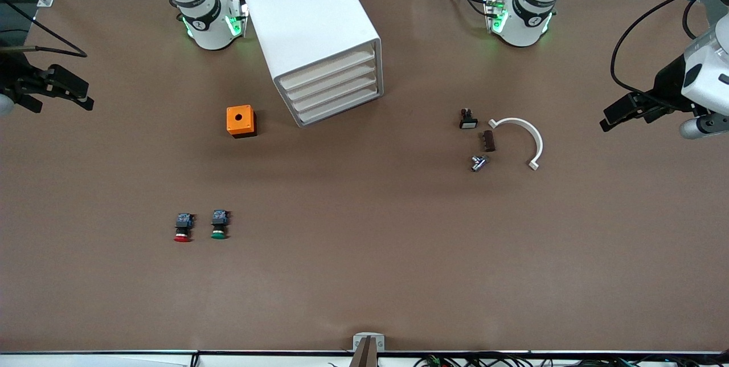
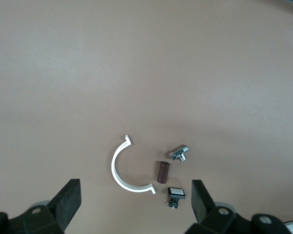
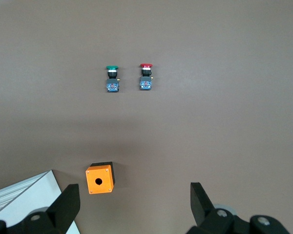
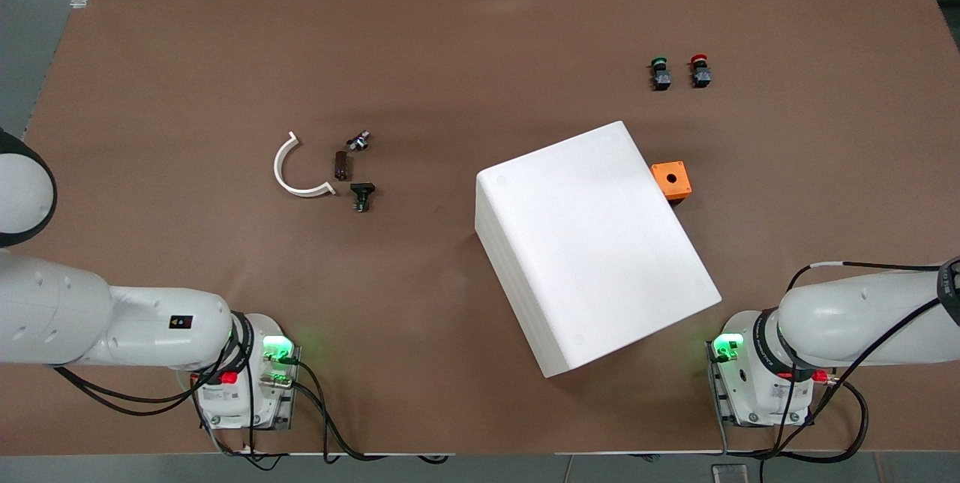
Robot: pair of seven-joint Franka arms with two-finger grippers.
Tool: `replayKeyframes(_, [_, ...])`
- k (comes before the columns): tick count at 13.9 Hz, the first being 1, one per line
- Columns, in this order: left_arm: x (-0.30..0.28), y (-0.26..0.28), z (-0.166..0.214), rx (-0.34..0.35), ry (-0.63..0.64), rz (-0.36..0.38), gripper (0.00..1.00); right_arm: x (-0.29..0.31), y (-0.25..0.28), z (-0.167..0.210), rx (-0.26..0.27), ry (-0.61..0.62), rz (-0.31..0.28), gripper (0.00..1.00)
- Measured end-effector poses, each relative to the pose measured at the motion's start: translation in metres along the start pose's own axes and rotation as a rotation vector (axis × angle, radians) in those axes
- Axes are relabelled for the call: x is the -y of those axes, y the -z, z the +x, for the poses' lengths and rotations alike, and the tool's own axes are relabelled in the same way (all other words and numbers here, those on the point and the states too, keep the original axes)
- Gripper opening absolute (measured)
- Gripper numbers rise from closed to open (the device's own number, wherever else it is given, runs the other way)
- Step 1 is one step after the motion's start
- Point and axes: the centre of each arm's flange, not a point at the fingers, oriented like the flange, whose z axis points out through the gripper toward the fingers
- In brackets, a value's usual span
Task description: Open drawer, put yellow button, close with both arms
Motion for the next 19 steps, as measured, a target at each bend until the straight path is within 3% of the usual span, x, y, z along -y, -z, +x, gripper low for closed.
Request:
replayKeyframes(8, [-0.003, 0.049, 0.000, 0.013, -0.008, 0.002, 1.00, 0.002, -0.001, 0.000, 0.002, 0.003, 0.000, 1.00])
replayKeyframes(19, [-0.006, 0.046, 0.013, 0.029, -0.045, 0.005, 1.00, 0.006, -0.001, 0.000, 0.002, 0.011, 0.001, 1.00])
